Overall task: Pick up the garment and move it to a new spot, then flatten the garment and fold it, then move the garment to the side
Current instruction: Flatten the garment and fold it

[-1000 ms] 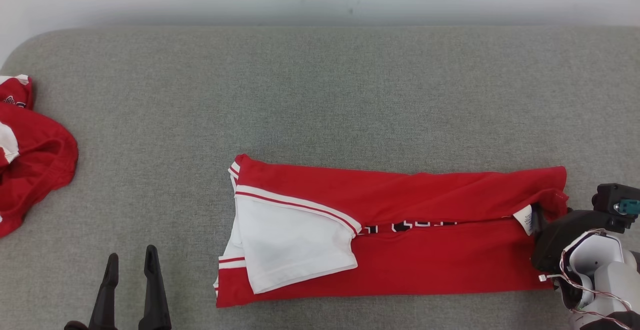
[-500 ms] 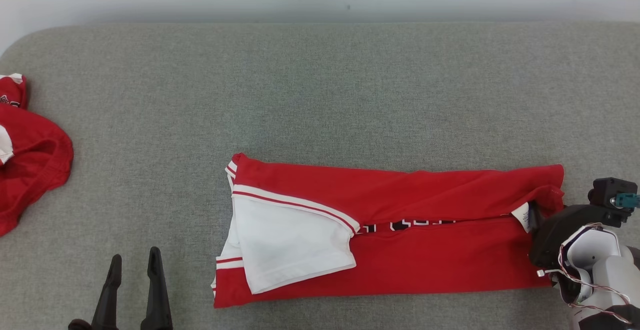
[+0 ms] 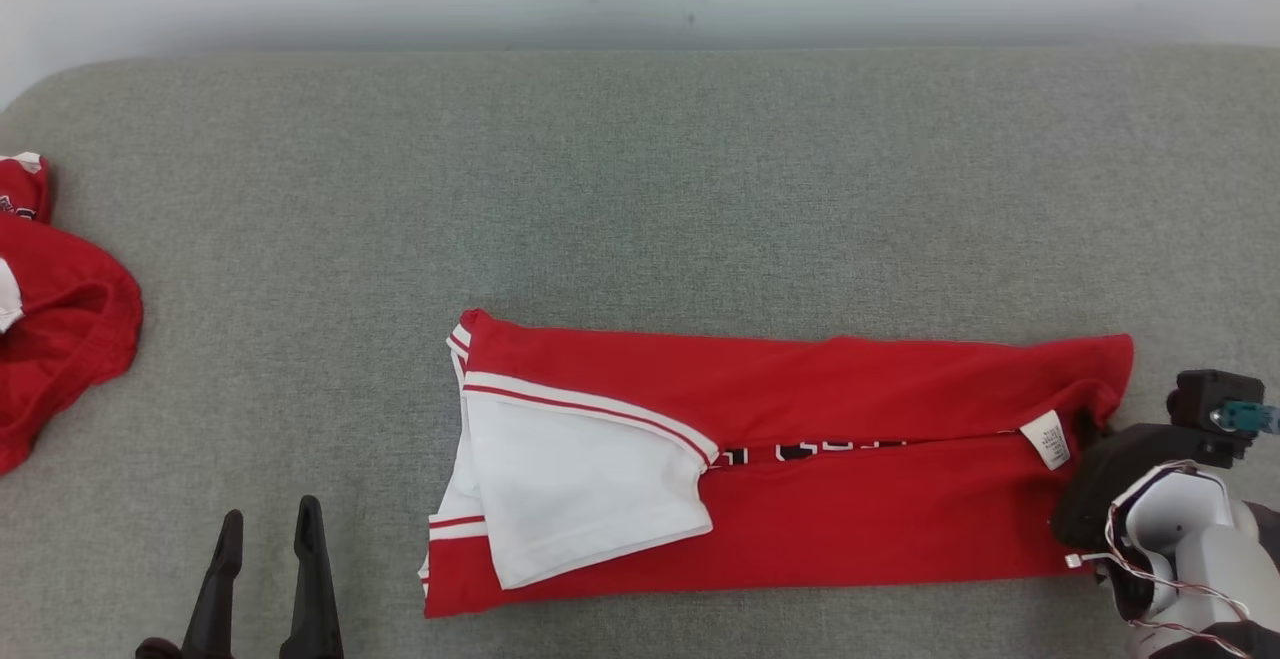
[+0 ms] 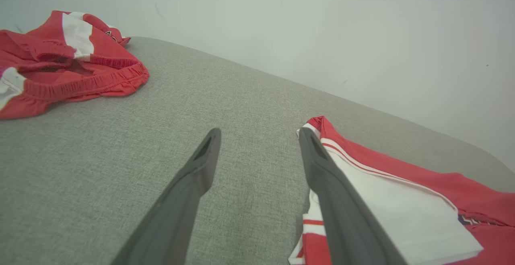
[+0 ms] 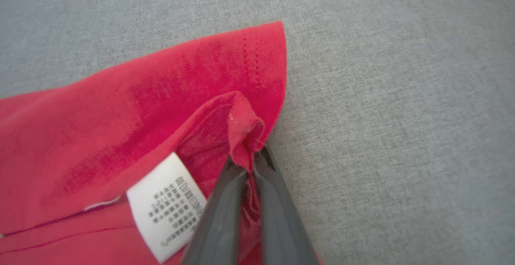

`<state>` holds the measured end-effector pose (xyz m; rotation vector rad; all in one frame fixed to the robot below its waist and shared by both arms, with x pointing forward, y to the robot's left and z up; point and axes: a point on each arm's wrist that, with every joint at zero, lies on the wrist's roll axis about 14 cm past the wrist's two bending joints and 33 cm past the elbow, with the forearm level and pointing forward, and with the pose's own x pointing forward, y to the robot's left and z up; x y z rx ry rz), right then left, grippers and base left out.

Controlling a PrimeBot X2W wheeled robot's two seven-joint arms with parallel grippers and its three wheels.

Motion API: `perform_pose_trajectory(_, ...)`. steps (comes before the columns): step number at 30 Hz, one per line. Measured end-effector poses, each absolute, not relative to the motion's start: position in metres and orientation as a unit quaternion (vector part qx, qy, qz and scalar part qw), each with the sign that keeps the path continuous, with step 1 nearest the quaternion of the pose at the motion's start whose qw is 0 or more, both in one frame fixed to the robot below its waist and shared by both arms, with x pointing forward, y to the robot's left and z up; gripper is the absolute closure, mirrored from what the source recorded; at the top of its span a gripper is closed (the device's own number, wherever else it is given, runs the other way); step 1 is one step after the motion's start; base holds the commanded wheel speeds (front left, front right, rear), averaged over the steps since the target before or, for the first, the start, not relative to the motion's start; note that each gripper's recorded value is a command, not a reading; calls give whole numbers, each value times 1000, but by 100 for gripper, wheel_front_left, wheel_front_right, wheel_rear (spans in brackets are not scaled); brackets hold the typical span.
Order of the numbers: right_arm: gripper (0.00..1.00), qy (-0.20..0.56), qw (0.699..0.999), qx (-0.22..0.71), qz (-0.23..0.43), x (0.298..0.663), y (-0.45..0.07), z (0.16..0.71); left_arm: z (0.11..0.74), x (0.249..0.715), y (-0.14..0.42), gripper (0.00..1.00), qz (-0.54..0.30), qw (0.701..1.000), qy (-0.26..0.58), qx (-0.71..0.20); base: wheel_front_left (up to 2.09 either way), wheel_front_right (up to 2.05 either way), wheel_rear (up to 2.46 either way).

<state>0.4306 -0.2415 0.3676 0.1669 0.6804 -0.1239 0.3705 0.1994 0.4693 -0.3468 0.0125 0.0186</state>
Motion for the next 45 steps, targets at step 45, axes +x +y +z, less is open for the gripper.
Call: perform_pose_trajectory(45, 100, 248, 944, 15, 217, 442, -61, 455, 478, 361, 184, 0, -12, 983, -2, -185, 0, 0, 0)
